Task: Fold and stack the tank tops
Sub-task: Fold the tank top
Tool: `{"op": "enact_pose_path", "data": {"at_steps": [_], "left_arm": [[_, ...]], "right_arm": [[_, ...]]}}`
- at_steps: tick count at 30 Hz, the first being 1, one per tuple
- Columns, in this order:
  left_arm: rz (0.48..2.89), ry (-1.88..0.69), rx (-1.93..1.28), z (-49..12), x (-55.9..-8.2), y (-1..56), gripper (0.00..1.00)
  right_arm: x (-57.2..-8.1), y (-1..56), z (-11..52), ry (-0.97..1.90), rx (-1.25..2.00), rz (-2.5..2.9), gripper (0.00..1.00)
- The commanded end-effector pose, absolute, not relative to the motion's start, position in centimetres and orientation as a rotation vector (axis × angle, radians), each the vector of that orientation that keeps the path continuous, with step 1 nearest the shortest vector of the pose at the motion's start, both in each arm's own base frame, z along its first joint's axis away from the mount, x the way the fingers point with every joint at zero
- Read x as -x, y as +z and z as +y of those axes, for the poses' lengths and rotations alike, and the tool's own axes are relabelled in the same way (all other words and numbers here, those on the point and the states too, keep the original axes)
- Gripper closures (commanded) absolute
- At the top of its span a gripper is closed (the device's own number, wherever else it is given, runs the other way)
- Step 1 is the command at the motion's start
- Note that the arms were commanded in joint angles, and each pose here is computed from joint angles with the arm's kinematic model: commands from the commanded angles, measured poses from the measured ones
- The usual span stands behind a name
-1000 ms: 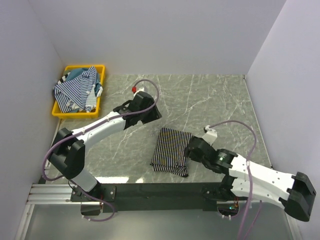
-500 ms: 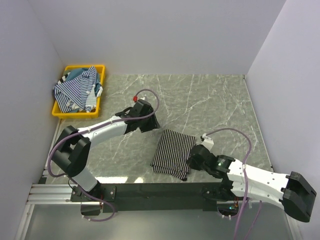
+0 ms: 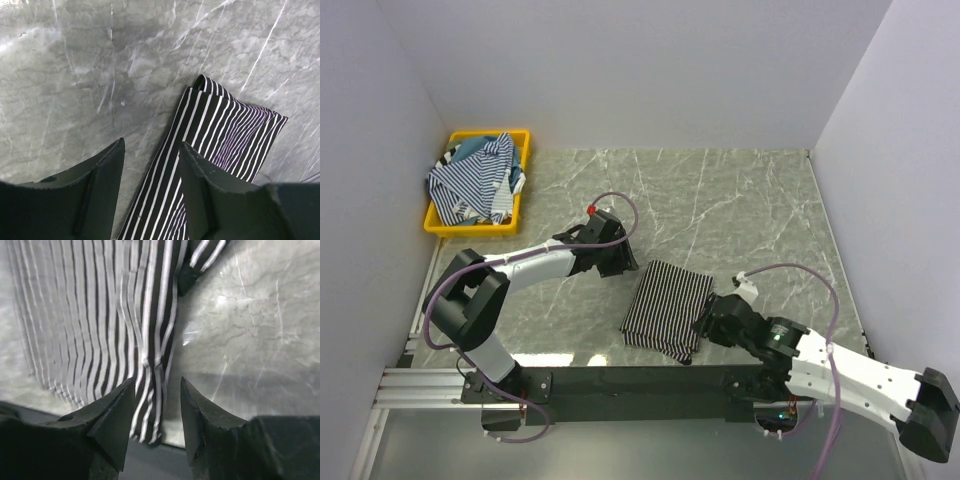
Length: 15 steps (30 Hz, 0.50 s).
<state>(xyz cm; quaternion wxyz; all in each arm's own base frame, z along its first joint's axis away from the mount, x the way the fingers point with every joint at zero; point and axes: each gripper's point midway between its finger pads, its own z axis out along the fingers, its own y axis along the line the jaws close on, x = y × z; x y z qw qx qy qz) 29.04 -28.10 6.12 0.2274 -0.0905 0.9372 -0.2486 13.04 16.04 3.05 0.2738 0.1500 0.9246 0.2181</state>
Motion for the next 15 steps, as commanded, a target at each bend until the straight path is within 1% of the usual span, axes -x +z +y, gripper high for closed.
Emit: {"op": "enact_pose_path", "data": {"at_steps": [1,6,9,12,13,15], "left_arm": [[2.521,-0.754,0.196,-29.0,-29.8,8.1,0.47],[2.518,-0.742,0.112,-30.3,-31.1,9.1,0.48],[2.545,-0.728,0.078,-31.3,-31.7,8.5,0.50],[2.543,-0.749,0.035,-32.5,-31.6,8.7,0.50],[2.536,-0.761,0.019,-32.9,-31.7,8.9,0.51],[2.559,-0.778,-0.013,-33.8,-31.1,8.3,0.51]], "right_arm": [[-14.2,7.9,15.6,0.598,-0.408,2.390,0.51],[-14.7,10.3,18.6,0.707,-0.313,2.382,0.56],[-14.3,9.8,20.5,0.728,-0.275,2.402,0.56],[-13.1,8.1,22.0,0.729,-0.252,2.455,0.57],[-12.5,6.5,21.9,0.701,-0.248,2.490,0.57],[-11.8,5.4,22.3,0.725,-0.279,2.517,0.58]]}}
